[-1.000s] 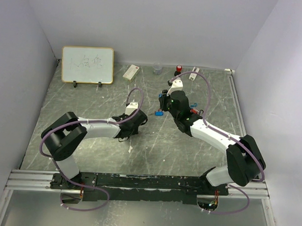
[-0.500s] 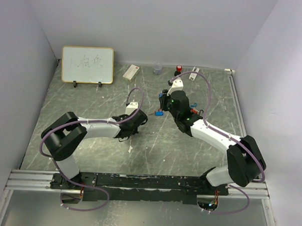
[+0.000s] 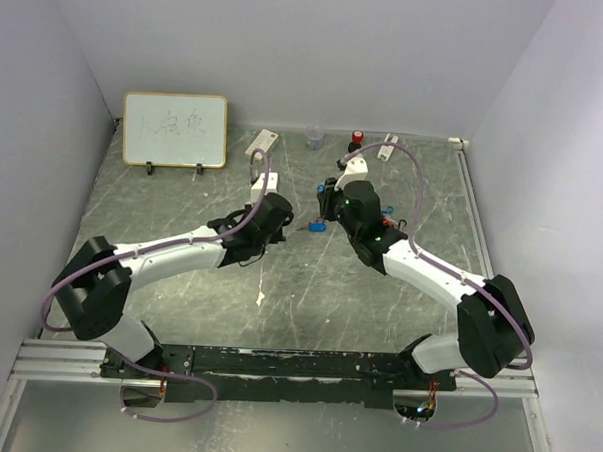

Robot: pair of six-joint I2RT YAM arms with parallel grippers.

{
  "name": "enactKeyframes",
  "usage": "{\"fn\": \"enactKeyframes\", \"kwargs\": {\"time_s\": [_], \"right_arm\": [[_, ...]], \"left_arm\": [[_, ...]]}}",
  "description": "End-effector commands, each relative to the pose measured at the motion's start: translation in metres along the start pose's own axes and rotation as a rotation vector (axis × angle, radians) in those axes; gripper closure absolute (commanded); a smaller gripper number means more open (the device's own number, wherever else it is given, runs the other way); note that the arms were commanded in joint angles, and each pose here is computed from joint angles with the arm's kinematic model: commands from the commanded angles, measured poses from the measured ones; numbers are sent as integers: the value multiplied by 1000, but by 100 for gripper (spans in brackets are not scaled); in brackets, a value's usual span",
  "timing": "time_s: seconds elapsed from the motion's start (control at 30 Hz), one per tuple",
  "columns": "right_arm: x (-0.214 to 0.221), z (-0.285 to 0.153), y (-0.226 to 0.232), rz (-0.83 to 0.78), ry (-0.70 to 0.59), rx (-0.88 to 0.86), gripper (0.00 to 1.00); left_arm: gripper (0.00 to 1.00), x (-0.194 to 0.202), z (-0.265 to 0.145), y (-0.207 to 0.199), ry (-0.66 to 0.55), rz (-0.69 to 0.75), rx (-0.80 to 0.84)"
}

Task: Put the keys on the keyring

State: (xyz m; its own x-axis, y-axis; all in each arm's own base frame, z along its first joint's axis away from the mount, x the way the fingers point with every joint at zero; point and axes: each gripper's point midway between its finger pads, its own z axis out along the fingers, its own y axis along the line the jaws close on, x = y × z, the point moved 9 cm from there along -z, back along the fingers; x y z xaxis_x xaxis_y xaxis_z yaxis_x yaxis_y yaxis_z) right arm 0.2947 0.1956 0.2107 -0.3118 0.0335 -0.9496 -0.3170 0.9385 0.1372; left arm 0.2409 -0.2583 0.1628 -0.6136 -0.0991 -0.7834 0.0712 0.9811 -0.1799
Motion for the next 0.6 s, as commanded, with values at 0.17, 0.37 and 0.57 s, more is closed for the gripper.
{"fn": "enactKeyframes", "kwargs": {"time_s": [0.17, 0.37, 0.57], "right_arm": [[-9, -9, 10, 14, -52, -69, 100], [-14, -15, 16, 30, -82, -114, 100], [-16, -17, 21, 50, -100, -155, 100]], "left_arm": [[93, -54, -15, -30, -182, -89, 117], [93, -63, -16, -38, -213, -132, 166], [93, -65, -20, -37, -236, -189, 197]]}}
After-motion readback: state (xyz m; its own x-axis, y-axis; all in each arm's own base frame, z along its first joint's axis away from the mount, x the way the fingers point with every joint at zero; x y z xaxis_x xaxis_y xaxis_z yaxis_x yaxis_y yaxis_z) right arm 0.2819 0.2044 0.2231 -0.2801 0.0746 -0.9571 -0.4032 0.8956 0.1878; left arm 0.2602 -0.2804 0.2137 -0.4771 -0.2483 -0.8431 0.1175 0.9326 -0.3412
